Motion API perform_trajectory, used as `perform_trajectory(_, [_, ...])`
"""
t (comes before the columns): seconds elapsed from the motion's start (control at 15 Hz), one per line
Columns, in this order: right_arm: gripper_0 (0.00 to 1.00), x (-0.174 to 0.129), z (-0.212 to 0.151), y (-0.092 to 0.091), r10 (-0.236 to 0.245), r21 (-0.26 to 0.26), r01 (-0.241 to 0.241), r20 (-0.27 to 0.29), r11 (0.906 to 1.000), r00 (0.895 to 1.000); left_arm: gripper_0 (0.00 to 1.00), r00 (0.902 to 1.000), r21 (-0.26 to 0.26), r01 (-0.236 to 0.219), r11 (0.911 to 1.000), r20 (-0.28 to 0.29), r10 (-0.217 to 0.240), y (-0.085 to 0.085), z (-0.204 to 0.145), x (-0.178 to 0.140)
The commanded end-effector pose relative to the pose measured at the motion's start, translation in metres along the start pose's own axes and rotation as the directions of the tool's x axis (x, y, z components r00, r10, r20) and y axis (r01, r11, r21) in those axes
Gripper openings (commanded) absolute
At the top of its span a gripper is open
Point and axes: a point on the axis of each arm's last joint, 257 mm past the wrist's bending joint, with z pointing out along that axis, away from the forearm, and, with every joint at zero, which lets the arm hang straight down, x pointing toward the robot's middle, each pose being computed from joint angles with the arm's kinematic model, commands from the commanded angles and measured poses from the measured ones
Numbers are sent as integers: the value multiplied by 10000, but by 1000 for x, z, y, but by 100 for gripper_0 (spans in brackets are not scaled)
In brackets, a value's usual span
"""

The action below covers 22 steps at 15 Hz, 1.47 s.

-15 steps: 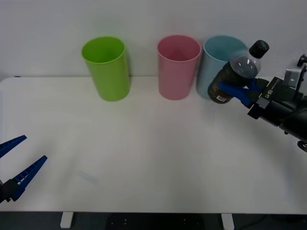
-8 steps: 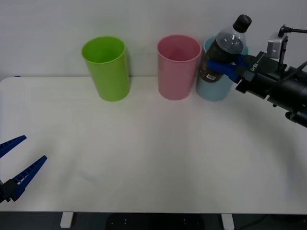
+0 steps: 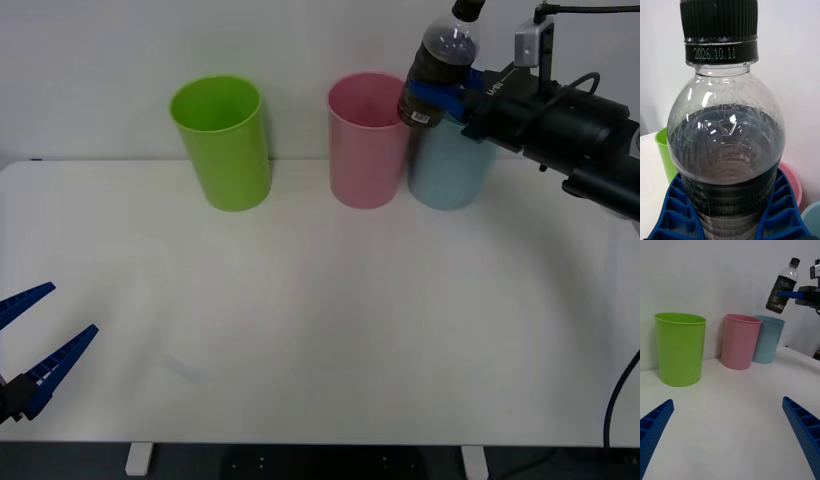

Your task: Grasp the object on the table and drop it into the matching bin: aluminum can to the light blue bin, PET bottle to the pink bin.

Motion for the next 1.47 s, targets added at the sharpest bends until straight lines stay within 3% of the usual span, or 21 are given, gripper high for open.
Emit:
perform_trajectory(0.07, [0, 2, 28, -12, 29, 438, -24, -111, 9990, 9999, 100, 10000, 0, 0, 10000, 0, 0, 0, 0, 0])
perform_trajectory(0.47, [0, 7, 77, -28, 69, 1422, -24, -309, 9898, 9995, 100, 10000, 0, 0, 10000, 0, 0, 0, 0, 0])
perform_trajectory(0.8, [0, 12, 97, -31, -354, 2343, 418, -314, 9713, 9989, 100, 10000, 0, 0, 10000, 0, 0, 0, 0, 0])
perform_trajectory(1.2, [0, 12, 98, -31, -564, 2395, 632, -348, 9688, 9978, 100, 10000, 0, 0, 10000, 0, 0, 0, 0, 0])
perform_trajectory(1.27, [4, 12, 98, -31, -564, 2395, 632, -348, 9688, 9978, 100, 10000, 0, 0, 10000, 0, 0, 0, 0, 0])
perform_trajectory(1.33, [20, 11, 97, -32, -563, 2405, 629, -344, 9686, 9978, 100, 10000, 0, 0, 10000, 0, 0, 0, 0, 0])
perform_trajectory(1.4, [87, 11, 97, -32, -507, 2406, 570, -322, 9689, 9982, 100, 10000, 0, 0, 10000, 0, 0, 0, 0, 0])
perform_trajectory(1.47, [100, 11, 98, -31, -557, 2395, 620, -331, 9689, 9979, 100, 10000, 0, 0, 10000, 0, 0, 0, 0, 0])
